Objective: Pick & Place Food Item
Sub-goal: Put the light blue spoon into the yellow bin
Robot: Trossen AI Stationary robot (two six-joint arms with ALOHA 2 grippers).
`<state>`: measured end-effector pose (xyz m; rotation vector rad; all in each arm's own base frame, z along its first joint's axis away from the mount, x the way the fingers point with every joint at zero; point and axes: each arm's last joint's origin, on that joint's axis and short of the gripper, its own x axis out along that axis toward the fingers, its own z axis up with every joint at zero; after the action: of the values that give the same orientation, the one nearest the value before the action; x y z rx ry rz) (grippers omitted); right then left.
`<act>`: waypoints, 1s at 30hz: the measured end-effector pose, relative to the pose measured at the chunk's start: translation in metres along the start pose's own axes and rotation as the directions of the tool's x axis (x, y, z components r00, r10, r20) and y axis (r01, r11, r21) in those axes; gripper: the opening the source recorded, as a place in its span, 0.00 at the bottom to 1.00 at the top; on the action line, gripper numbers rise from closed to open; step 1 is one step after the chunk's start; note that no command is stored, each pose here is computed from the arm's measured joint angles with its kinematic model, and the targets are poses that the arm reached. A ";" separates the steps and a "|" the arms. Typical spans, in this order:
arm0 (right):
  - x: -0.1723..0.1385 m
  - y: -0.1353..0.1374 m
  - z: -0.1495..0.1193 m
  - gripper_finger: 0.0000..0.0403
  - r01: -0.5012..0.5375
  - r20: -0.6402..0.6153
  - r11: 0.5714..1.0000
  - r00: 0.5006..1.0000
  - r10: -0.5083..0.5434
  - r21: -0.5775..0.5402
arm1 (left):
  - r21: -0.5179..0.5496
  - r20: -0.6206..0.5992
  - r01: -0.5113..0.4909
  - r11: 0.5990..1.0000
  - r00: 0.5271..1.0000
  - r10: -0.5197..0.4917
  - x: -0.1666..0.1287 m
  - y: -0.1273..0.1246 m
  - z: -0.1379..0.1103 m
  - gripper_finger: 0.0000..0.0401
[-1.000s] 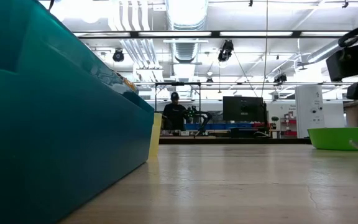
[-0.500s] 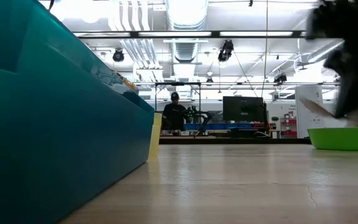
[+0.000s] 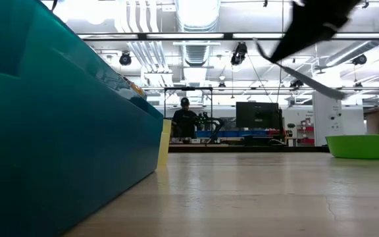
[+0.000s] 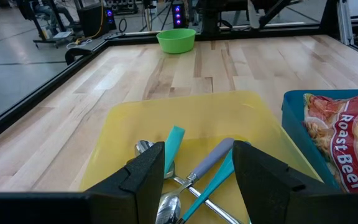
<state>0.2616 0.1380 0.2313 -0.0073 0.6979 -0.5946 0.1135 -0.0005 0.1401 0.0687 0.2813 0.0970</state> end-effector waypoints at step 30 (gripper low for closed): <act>0.173 -0.047 0.099 0.06 -0.384 0.400 0.919 0.831 0.387 -0.093 | 0.000 0.000 0.000 1.000 1.000 0.000 0.000 0.000 0.000 0.47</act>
<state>0.4032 -0.0093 0.2129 0.0007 0.2731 -0.1841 0.1135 -0.0005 0.1401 0.0685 0.2809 0.0967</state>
